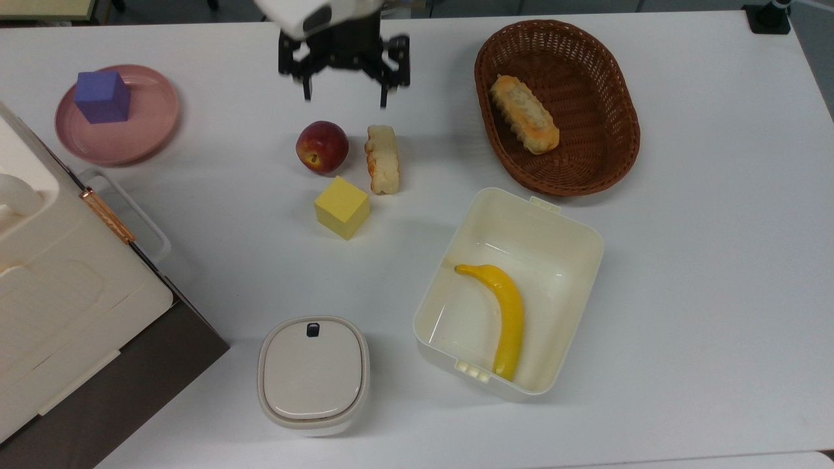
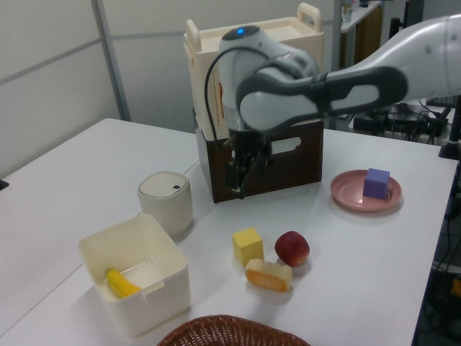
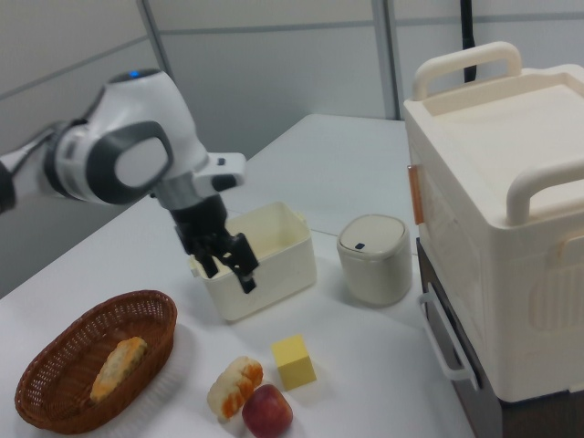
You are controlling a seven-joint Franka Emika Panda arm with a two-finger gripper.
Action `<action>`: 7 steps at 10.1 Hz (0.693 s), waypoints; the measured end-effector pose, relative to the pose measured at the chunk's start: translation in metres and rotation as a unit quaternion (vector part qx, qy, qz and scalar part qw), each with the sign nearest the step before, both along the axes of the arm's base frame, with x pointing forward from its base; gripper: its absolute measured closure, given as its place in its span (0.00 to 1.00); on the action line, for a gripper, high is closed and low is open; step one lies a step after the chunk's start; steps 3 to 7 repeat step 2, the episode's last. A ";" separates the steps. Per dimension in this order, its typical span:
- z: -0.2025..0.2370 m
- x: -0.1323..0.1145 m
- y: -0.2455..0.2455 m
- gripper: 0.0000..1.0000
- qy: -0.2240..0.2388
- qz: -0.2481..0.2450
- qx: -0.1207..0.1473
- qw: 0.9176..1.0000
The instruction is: Put the yellow cube on the table
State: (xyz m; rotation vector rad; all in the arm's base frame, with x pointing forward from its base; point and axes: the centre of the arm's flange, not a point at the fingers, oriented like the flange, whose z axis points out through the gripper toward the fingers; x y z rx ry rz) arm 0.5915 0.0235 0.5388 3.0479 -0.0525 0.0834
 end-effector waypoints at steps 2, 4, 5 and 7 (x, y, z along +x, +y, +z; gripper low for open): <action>0.031 -0.028 -0.002 0.00 0.022 -0.005 -0.001 1.000; 0.031 -0.028 -0.002 0.00 0.022 -0.005 -0.001 1.000; 0.031 -0.028 -0.002 0.00 0.022 -0.005 -0.001 1.000; 0.031 -0.028 -0.002 0.00 0.022 -0.005 -0.001 1.000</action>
